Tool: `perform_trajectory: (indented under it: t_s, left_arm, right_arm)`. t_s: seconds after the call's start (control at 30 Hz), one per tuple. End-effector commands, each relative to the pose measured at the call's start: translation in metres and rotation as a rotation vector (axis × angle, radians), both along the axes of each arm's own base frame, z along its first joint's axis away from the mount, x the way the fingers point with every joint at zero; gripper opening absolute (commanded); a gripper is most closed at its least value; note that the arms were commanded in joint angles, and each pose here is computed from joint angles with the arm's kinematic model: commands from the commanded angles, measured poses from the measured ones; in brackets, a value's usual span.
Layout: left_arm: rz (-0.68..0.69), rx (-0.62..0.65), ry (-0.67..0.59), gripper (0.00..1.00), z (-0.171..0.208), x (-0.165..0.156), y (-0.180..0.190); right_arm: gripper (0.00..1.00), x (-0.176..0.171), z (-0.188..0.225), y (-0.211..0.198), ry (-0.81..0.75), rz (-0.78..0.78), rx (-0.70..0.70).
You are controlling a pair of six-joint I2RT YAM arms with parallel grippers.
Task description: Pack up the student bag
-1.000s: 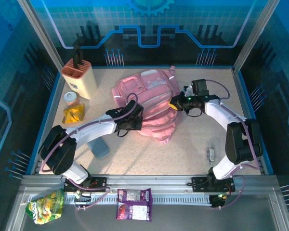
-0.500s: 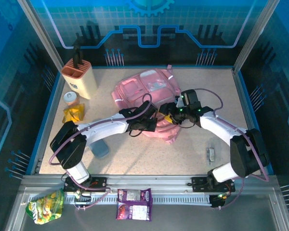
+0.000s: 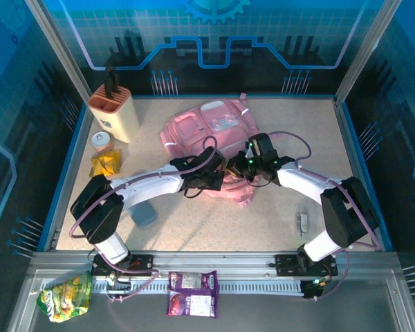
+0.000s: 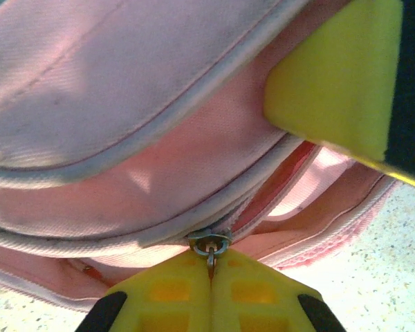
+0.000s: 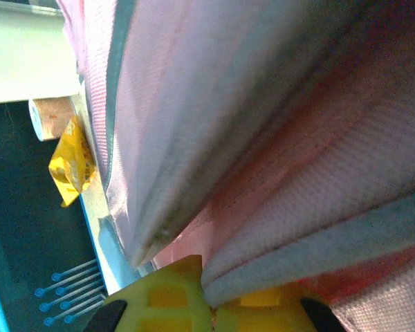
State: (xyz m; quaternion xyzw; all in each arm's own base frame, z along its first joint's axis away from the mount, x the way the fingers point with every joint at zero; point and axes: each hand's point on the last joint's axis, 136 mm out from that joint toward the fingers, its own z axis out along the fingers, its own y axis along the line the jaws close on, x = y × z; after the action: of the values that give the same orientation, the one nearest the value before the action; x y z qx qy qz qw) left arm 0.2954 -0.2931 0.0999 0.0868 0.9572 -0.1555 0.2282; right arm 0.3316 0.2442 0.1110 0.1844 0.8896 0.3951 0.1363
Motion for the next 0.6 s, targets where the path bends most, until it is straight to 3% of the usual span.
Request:
perform_trajectory:
  t_s: [0.0, 0.1, 0.33, 0.57]
  left_arm:
    - [0.017, 0.088, -0.053, 0.0, 0.008, -0.004, 0.03]
    - [0.091, 0.138, -0.056, 0.0, 0.002, 0.001, 0.065]
    - [0.25, 0.102, -0.026, 0.0, -0.014, 0.033, 0.128]
    - [0.342, 0.106, -0.03, 0.0, -0.022, 0.082, 0.162]
  right_arm:
    - [0.0, 0.011, 0.021, -0.01, -0.085, 0.02, -0.016]
    - [0.0, 0.006, 0.017, -0.022, -0.072, 0.046, -0.033]
    - [0.0, -0.006, 0.015, -0.019, -0.059, 0.112, 0.002]
    - [0.0, -0.009, 0.012, -0.02, -0.056, 0.116, -0.011]
